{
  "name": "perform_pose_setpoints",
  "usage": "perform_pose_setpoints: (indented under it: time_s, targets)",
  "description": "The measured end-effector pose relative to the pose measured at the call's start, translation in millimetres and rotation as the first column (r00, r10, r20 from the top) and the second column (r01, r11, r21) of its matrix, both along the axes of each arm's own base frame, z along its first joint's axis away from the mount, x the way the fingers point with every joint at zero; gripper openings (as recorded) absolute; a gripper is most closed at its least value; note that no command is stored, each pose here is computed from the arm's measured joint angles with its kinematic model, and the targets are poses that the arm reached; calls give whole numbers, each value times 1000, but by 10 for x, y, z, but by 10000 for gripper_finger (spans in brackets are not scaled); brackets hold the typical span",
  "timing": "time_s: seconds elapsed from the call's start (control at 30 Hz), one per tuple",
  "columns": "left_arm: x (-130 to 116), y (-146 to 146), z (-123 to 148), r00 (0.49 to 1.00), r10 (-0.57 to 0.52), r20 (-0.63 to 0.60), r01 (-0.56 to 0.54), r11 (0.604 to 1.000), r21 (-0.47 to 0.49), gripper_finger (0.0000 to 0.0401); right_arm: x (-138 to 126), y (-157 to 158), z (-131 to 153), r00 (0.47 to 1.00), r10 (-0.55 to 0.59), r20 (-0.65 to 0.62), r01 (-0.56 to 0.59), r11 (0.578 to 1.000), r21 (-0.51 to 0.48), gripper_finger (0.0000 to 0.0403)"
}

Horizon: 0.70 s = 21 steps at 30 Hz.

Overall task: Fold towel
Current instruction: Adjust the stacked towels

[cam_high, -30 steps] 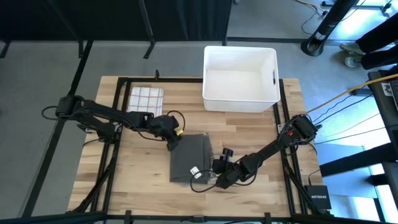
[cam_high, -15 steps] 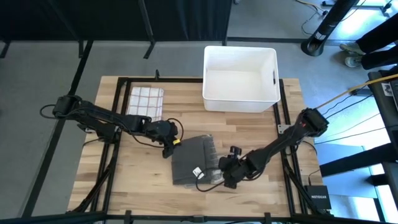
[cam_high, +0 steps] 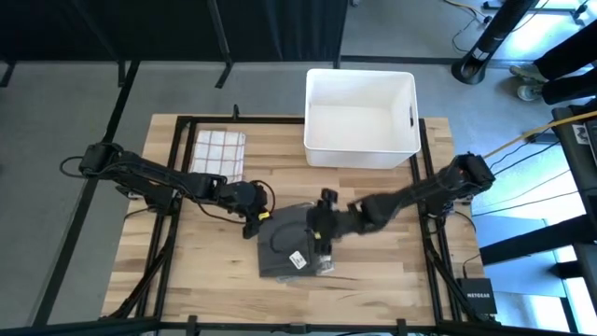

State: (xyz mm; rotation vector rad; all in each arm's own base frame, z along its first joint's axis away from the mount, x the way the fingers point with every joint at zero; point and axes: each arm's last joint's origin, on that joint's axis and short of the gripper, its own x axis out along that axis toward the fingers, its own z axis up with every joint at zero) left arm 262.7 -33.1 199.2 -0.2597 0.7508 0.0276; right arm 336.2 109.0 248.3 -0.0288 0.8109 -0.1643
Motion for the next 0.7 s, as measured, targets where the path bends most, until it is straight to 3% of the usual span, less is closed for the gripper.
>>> perform_pose_setpoints:
  time_s: [0.23,0.43,0.57,0.7]
  targets:
    - [-13,-86,1,999,-49,2,49,999,19,13,217,-495,-80,997,68,-27,-64,989,135,268]
    - [-22,-130,-2,998,-70,-1,70,997,23,13,381,-625,-351,979,191,-65,-163,938,305,255]
    - [-24,-142,-1,997,-75,-1,75,997,24,13,407,-600,-467,967,235,-97,-193,927,323,219]
    - [-24,-144,0,996,-84,1,84,996,32,13,408,-593,-469,962,256,-94,-215,923,320,141]
